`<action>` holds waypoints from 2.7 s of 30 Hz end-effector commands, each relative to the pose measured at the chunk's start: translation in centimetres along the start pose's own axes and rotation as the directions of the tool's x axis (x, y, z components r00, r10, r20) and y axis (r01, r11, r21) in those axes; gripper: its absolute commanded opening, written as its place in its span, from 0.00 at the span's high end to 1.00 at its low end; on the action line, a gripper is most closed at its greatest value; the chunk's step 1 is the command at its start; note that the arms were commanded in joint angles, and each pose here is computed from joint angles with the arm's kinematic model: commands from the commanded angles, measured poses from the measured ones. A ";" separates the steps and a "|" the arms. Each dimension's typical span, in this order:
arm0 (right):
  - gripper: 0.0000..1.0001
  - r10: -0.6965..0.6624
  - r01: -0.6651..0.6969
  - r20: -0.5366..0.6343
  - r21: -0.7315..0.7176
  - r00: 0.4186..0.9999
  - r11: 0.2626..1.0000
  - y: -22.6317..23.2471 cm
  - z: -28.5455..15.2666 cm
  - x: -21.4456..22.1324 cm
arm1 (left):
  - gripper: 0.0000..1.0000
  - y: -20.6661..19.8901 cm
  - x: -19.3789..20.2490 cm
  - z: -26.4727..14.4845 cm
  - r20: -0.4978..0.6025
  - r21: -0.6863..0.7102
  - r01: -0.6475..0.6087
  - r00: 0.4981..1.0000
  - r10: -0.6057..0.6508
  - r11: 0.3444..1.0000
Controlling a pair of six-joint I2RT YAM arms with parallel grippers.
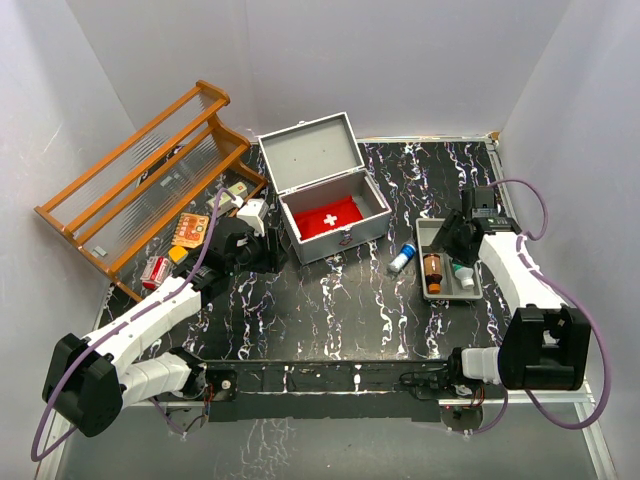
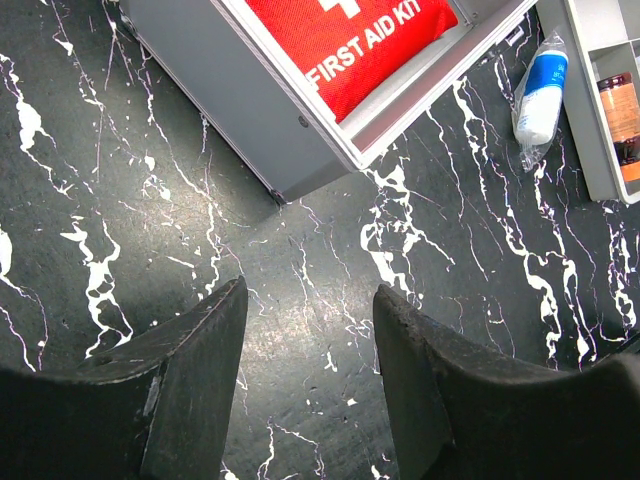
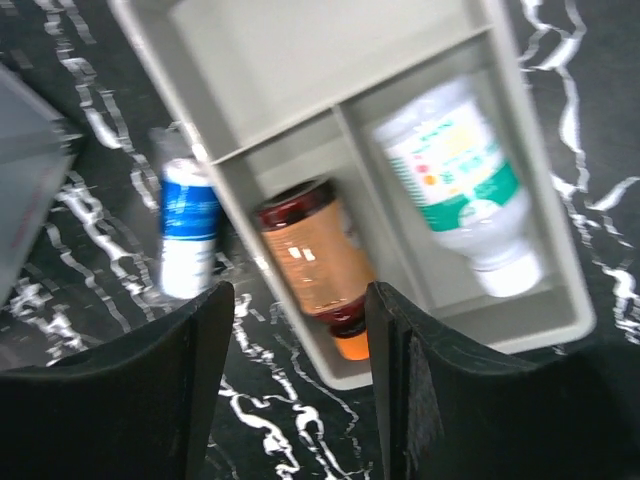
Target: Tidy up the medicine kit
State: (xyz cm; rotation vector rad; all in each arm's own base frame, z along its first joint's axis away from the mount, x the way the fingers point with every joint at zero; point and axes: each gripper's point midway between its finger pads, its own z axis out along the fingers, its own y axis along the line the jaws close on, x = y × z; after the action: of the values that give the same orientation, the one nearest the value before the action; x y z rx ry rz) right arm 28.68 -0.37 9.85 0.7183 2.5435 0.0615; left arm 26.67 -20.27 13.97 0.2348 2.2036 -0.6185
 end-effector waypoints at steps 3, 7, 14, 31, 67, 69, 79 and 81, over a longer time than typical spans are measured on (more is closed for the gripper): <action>0.49 0.070 -0.059 0.029 -0.284 0.997 0.957 6.6 -1.9 0.3 | 0.48 -0.5 -1.2 -0.4 0.031 0.008 -0.010 0.999 0.010 1.000; 0.50 0.125 -0.104 0.043 -0.323 0.991 0.940 8.6 -2.3 1.4 | 0.48 -0.6 -1.3 -0.3 0.033 0.010 0.001 0.999 -0.002 1.000; 0.54 0.165 -0.137 0.089 -0.266 0.982 0.954 8.8 -0.7 1.9 | 0.47 -0.8 -2.0 -0.6 0.052 0.007 0.018 0.998 -0.019 1.000; 0.56 0.129 -0.115 0.102 -0.135 0.986 0.984 10.8 4.4 2.4 | 0.46 -0.8 -2.2 -0.9 0.048 -0.005 0.034 0.998 -0.033 0.999; 0.80 0.498 -0.483 0.510 -0.174 0.701 0.858 6.2 -2.1 -8.4 | 0.50 -0.6 -2.2 -1.3 0.042 -0.016 0.016 0.999 -0.015 1.000; 0.80 0.522 -0.528 0.526 -0.155 0.671 0.835 5.0 -1.8 -8.8 | 0.50 -0.5 -2.2 -1.6 0.047 -0.020 0.016 0.999 -0.015 1.000; 0.79 0.618 -0.679 0.484 -0.064 0.620 0.731 0.9 2.5 -8.7 | 0.50 -0.4 -2.3 -2.0 0.054 -0.029 0.004 0.999 -0.002 1.000; 0.78 0.624 -0.683 0.462 -0.053 0.630 0.729 0.7 3.2 -8.8 | 0.50 -0.3 -2.4 -2.1 0.056 -0.030 0.001 0.998 0.001 1.000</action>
State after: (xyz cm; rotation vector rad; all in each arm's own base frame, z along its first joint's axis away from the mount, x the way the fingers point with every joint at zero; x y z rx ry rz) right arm 36.35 -3.56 11.42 1.4387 1.7657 -0.0424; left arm 26.49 -19.44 15.10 0.1896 2.2109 -0.5866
